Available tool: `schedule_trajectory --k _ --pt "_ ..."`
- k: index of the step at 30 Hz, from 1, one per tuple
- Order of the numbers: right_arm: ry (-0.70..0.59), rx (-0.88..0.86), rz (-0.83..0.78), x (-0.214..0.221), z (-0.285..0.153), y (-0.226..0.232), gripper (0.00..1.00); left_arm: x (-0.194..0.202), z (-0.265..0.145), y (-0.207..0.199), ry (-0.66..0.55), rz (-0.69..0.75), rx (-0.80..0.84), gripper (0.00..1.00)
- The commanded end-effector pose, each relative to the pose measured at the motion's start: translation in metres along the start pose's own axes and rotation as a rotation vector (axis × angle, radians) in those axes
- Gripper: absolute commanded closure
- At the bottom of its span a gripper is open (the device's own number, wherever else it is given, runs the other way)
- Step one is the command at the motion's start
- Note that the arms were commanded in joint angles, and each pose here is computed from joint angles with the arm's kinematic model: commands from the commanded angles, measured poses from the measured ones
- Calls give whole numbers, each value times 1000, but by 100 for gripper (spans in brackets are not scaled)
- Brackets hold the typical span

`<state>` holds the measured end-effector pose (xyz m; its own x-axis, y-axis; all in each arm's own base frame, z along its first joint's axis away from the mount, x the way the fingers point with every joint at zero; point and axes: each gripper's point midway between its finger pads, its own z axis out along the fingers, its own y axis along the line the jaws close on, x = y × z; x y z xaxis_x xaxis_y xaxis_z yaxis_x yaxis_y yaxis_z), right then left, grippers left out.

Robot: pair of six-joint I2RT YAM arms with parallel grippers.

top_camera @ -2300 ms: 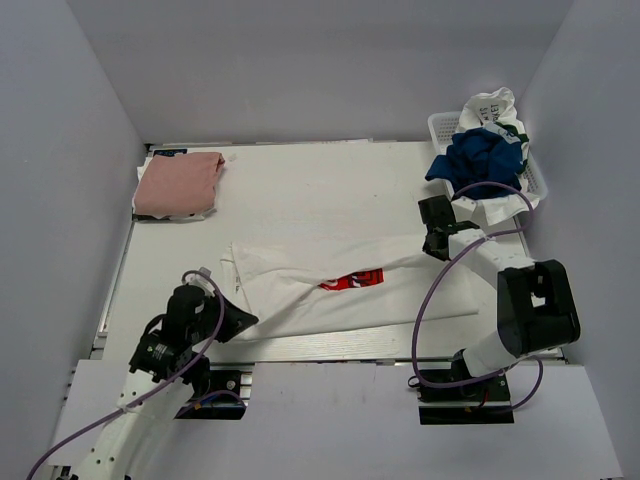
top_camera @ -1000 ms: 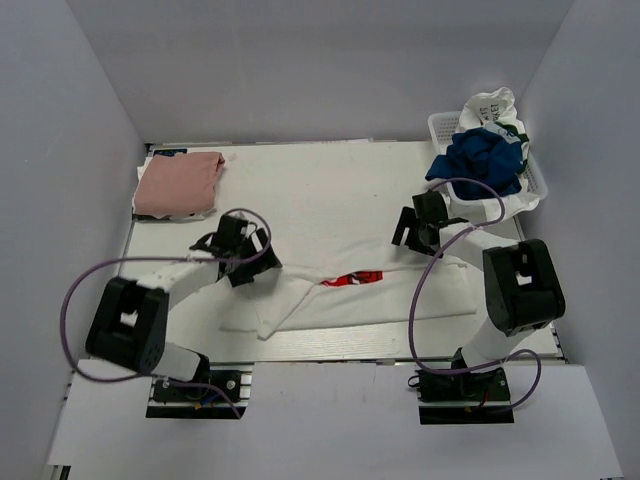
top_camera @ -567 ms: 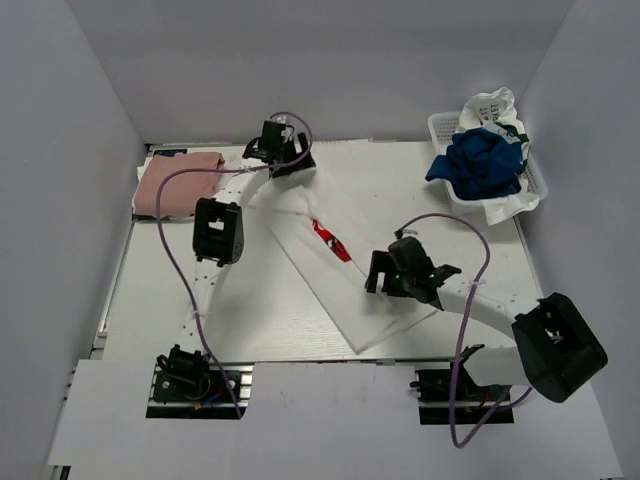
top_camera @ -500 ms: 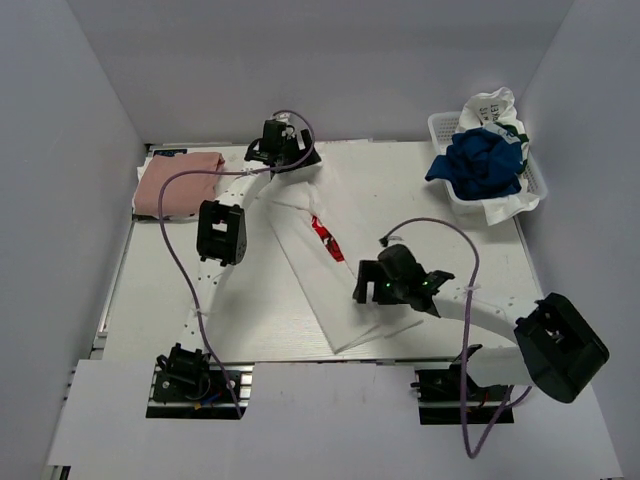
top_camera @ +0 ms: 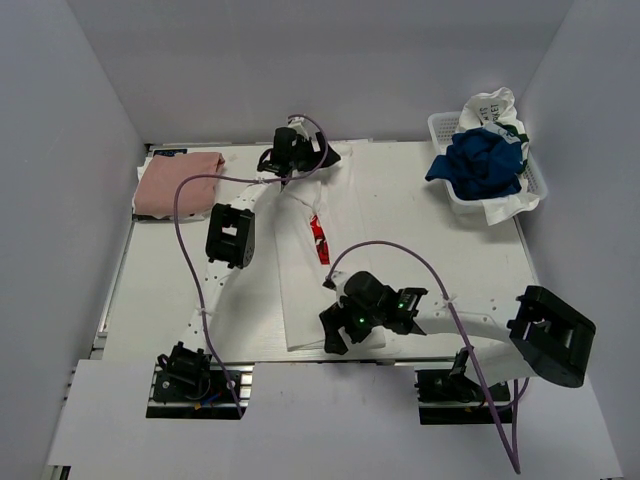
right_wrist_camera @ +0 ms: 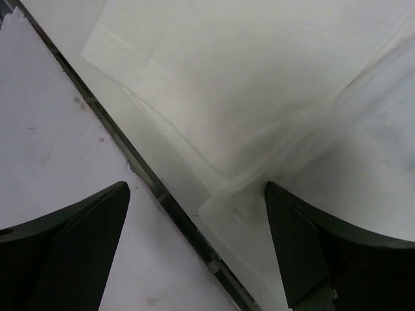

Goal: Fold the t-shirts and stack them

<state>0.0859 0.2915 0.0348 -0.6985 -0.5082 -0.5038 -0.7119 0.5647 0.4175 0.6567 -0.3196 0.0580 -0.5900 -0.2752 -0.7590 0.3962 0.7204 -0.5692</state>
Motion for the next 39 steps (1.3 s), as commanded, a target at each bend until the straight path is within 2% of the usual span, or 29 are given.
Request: schedule_trajectory --k 1,3,4,5,6,7,8,9,12,13,14,15,16,17,18,19,20,21,22,24,25,26,27,29,30,33,39 --pt "-35 -29 -85 -19 -1 13 10 17 1 -13 47 -23 36 0" --pt "-106 -2 -71 -37 -7 13 10 -8 -4 -18 -9 -10 5 0" --pt "-161 -17 -79 -50 -12 18 10 -30 -8 -25 -60 3 -13 0" --pt "-187 -20 -74 -55 -15 20 10 -61 -21 -48 -108 22 14 0" --pt "-998 -368 -218 -219 -114 116 10 -80 -31 -63 -137 34 31 0" --pt "-297 -38 -58 -76 -31 27 10 -94 -41 -73 -155 38 27 0" --pt "-332 -28 -54 -83 -35 27 10 -132 -68 -106 -211 60 60 0" --pt "-377 2 -28 -91 -43 24 10 -146 -84 -120 -223 76 65 0" --pt "-455 128 80 -99 -64 3 10 -150 -132 -142 -141 134 24 0" --pt "-471 144 97 -98 -69 -3 10 -155 -169 -160 -127 150 15 0" --pt "-488 161 118 -99 -74 -8 10 -139 -189 -162 -61 139 1 0" --pt "-450 221 168 -87 -74 -22 10 -127 -207 -169 -30 140 -5 0" --pt "-437 240 186 -85 -75 -25 10 -75 -218 -144 88 93 -63 0" --pt "-418 270 213 -81 -75 -35 10 -88 -264 -172 26 107 -33 0" --pt "-357 312 251 -64 -74 -44 10 -71 -282 -176 34 101 -25 0" --pt "-332 331 272 -58 -73 -49 10 -6 -293 -147 134 53 -85 0" --pt "-284 361 298 -44 -72 -59 10 0 -309 -149 93 3 -84 0" --pt "-245 380 331 -33 -71 -63 10 1 -344 -171 37 3 -39 0" --pt "-230 395 346 -27 -73 -68 10 54 -354 -152 122 -52 -75 0" --pt "-159 425 387 -7 -76 -76 10 85 -377 -155 153 -135 -65 0" --pt "-152 420 387 -4 -76 -77 10 114 -394 -155 187 -168 -57 0" --pt "-115 389 407 8 -74 -73 10 129 -401 -156 216 -204 -50 0" --pt "-106 368 412 11 -73 -72 10 161 -410 -152 298 -261 -50 0" --pt "-38 268 434 26 -67 -58 10 186 -425 -155 364 -293 -51 0" --pt "-19 252 437 29 -65 -57 10 212 -435 -146 439 -342 -105 0" --pt "45 196 465 46 -59 -52 10 255 -451 -147 574 -401 -111 0" --pt "45 176 490 52 -60 -53 10 307 -468 -141 747 -414 -180 2"
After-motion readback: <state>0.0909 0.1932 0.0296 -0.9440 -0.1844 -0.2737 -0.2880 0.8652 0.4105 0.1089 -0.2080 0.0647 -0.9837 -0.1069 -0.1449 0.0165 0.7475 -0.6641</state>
